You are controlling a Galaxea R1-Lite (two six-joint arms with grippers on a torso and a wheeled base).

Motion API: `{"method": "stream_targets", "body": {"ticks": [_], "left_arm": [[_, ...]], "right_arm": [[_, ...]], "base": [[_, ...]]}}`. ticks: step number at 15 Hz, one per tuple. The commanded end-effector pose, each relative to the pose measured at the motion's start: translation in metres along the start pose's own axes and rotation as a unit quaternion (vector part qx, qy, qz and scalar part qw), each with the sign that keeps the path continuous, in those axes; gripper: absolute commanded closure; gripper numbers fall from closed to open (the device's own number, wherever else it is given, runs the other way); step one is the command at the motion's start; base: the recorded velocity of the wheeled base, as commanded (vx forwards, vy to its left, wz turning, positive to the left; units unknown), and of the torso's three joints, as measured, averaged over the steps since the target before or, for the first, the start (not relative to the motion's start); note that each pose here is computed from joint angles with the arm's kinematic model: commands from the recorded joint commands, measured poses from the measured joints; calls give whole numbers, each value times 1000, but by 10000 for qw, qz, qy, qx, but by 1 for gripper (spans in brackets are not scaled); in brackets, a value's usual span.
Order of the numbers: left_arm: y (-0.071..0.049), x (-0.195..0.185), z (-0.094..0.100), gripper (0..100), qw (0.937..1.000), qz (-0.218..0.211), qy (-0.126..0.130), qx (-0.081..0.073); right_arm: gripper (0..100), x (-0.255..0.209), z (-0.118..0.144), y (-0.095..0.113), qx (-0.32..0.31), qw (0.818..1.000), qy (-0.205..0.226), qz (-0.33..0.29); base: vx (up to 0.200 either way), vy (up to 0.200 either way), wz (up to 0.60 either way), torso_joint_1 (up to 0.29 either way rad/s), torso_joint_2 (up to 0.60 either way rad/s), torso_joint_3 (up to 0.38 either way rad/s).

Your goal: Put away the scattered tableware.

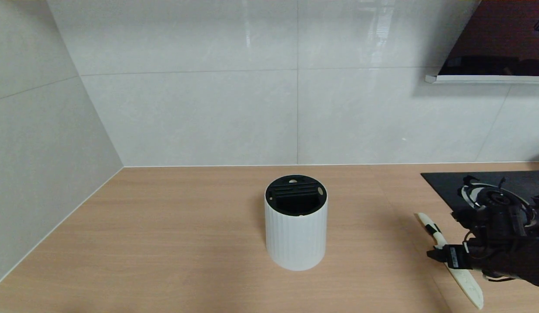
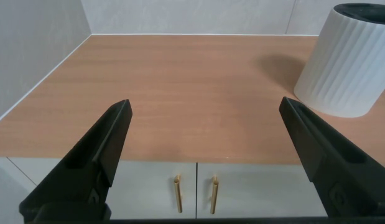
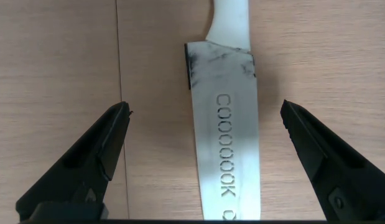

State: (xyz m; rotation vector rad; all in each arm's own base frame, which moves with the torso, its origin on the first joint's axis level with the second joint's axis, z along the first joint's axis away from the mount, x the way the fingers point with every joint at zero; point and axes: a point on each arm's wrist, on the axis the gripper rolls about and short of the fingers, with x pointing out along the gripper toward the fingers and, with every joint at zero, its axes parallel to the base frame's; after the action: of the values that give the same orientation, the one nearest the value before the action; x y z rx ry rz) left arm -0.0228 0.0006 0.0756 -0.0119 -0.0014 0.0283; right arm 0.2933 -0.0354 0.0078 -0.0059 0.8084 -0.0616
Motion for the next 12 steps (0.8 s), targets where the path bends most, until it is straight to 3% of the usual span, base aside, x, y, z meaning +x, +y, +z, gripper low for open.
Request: {"method": "stream_targets", "body": {"ticks": [1,12], "left_arm": [[0,0,0,0,10000,4,-1,-2],[0,0,0,0,10000,4,-1,-2]], "right_arm": [[0,4,-2,0,-22,10000,-13,5],[0,17,-4,-3,-25,9998,-187,-40]], "base": [[0,0,0,0,0,0],[0,0,0,0,0,0]]}}
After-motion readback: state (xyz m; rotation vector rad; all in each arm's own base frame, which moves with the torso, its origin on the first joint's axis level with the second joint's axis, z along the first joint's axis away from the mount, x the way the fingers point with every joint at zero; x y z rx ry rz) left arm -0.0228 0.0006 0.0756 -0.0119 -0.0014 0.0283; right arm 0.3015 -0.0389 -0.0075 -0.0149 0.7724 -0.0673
